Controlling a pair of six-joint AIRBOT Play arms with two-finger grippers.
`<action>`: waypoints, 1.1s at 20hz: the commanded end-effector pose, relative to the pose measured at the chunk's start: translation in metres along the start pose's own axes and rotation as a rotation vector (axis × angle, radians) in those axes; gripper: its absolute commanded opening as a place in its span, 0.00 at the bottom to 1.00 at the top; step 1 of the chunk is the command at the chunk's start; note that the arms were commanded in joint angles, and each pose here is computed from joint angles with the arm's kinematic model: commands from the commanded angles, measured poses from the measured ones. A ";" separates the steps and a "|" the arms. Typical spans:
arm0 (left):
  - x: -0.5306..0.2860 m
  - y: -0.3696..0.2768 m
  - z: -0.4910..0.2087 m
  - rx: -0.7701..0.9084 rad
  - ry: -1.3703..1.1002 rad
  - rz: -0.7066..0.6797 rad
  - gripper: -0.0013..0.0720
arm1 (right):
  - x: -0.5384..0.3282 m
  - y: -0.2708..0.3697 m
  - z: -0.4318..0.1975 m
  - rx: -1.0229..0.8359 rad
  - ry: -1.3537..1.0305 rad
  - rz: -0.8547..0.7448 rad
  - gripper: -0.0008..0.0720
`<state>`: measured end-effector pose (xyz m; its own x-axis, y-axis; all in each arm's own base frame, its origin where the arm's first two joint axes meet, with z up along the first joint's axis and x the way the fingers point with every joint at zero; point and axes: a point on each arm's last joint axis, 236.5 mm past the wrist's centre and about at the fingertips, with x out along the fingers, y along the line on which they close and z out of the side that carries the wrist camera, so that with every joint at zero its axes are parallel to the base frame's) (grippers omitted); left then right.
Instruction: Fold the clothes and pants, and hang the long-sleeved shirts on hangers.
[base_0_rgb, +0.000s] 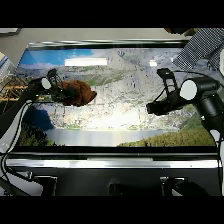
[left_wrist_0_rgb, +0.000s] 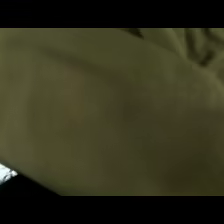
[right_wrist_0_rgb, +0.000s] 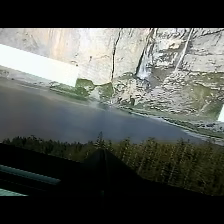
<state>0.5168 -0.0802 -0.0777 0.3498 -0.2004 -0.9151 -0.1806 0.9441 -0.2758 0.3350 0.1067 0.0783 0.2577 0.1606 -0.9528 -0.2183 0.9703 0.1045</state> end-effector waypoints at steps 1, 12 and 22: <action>0.017 -0.001 -0.021 -0.003 0.104 0.009 0.05 | 0.000 0.000 -0.001 0.007 0.004 0.001 0.06; -0.100 -0.213 -0.161 0.367 0.344 -0.325 0.05 | -0.027 -0.055 -0.056 0.075 0.190 -0.248 0.12; -0.055 -0.255 -0.257 0.416 0.469 -0.228 0.63 | -0.053 -0.051 -0.042 0.142 0.029 -0.234 0.39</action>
<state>0.3090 -0.3781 -0.0317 -0.1140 -0.4221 -0.8993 0.2711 0.8577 -0.4369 0.2801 0.0264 0.1067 0.1900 -0.1377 -0.9721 -0.0499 0.9875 -0.1497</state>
